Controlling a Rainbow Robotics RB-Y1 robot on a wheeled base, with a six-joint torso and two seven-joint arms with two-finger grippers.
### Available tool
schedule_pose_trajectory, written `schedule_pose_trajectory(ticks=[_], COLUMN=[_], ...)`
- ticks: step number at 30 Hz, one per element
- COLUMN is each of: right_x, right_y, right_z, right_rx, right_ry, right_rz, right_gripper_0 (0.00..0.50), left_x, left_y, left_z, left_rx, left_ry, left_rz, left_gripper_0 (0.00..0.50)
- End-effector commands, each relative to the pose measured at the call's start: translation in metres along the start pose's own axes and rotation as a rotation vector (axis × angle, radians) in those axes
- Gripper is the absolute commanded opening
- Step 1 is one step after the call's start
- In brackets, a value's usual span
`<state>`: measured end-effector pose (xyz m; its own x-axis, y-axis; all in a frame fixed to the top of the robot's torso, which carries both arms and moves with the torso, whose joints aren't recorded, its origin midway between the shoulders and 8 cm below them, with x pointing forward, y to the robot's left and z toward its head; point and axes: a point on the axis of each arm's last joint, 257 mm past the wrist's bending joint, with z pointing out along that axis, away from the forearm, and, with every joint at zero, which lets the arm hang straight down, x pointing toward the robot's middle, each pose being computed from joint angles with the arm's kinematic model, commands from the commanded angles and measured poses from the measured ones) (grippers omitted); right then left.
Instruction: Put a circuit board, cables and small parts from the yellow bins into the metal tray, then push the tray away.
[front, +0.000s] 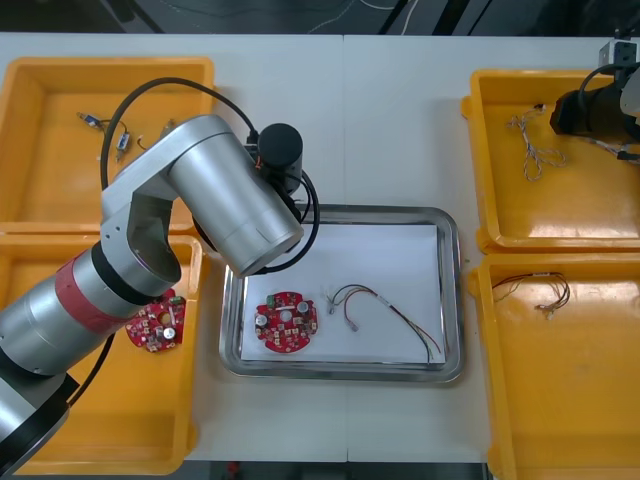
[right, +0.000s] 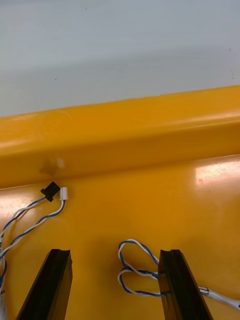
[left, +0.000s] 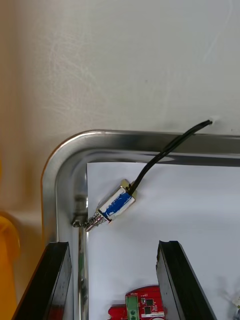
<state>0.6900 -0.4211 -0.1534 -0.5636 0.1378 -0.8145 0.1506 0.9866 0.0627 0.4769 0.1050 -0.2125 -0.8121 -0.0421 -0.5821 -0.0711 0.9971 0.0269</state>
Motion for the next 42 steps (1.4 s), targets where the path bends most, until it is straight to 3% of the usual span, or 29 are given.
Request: schedule_pose_trajectory(ticks=[1, 10, 20, 29, 42], right_x=[-0.017, -0.018, -0.017, -0.010, 0.010], right_y=[0.013, -0.006, -0.016, -0.029, -0.043], right_z=[-0.003, -0.006, -0.007, -0.005, 0.004], right_rx=[-0.009, 0.029, 0.035, 0.044, 0.040], right_ry=[-0.036, -0.035, -0.038, -0.050, -0.085], right_rz=[-0.017, -0.038, 0.007, 0.046, 0.087], right_gripper_0=[0.500, 0.500, 0.500, 0.500, 0.500], left_x=[-0.015, -0.032, -0.052, -0.078, -0.101], left_y=[-0.003, 0.018, 0.051, 0.070, 0.108], left_z=[-0.019, -0.042, -0.062, -0.083, -0.101], left_rx=[0.046, 0.035, 0.038, 0.082, 0.087], left_ry=[-0.021, 0.000, 0.011, -0.003, -0.019], left_rz=[-0.056, -0.073, -0.089, -0.100, -0.037], left_gripper_0=[0.500, 0.500, 0.500, 0.500, 0.500])
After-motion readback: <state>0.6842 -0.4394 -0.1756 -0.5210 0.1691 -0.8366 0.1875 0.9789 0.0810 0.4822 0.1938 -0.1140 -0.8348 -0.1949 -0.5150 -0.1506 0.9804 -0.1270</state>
